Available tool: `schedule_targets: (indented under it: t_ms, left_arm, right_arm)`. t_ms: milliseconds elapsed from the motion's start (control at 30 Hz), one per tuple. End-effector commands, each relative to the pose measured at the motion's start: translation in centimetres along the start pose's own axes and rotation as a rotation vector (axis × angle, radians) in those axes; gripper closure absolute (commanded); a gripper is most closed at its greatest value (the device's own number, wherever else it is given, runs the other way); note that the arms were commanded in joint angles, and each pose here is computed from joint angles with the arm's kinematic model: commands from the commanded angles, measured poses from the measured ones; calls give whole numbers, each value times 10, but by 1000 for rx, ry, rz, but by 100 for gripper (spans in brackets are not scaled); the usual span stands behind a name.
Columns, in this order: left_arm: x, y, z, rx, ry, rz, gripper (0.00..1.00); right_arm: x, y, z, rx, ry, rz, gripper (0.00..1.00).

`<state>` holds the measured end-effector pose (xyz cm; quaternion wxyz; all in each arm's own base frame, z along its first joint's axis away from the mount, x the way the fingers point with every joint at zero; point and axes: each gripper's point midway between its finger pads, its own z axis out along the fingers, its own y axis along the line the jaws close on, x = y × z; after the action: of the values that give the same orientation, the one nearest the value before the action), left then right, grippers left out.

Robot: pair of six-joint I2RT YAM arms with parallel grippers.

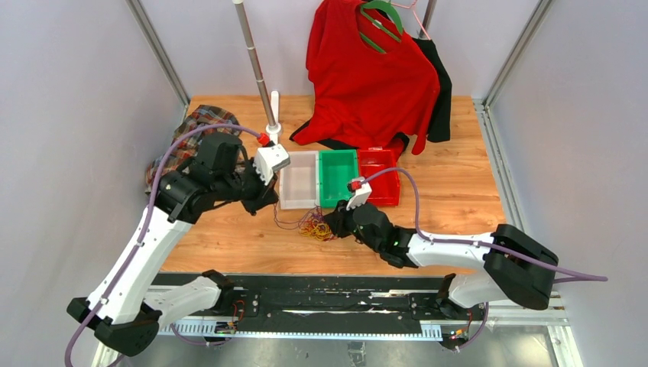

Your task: Untangle the cables

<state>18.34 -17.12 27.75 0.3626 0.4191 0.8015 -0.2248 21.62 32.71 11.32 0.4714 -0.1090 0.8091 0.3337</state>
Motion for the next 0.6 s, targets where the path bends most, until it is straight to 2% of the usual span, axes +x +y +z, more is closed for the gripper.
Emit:
schedule_targets:
  t_ms: [0, 100, 267, 367, 567]
  left_arm:
    - [-11, 14, -12, -92, -61, 104, 100]
    - [-20, 31, -25, -195, -77, 159, 100]
    - [-31, 62, -44, -385, -79, 212, 100]
    - [-22, 78, -45, -473, -43, 227, 100]
    - [19, 99, -30, -563, 83, 258, 100]
  right_arm:
    - [-15, 7, 5, -10, -10, -49, 75]
    - [-16, 13, 6, -34, 3, -84, 65]
    - [-6, 23, 18, -53, 83, -141, 59]
    - [-2, 23, 24, -46, 109, -149, 58]
    - [22, 10, 23, -12, 181, -134, 56]
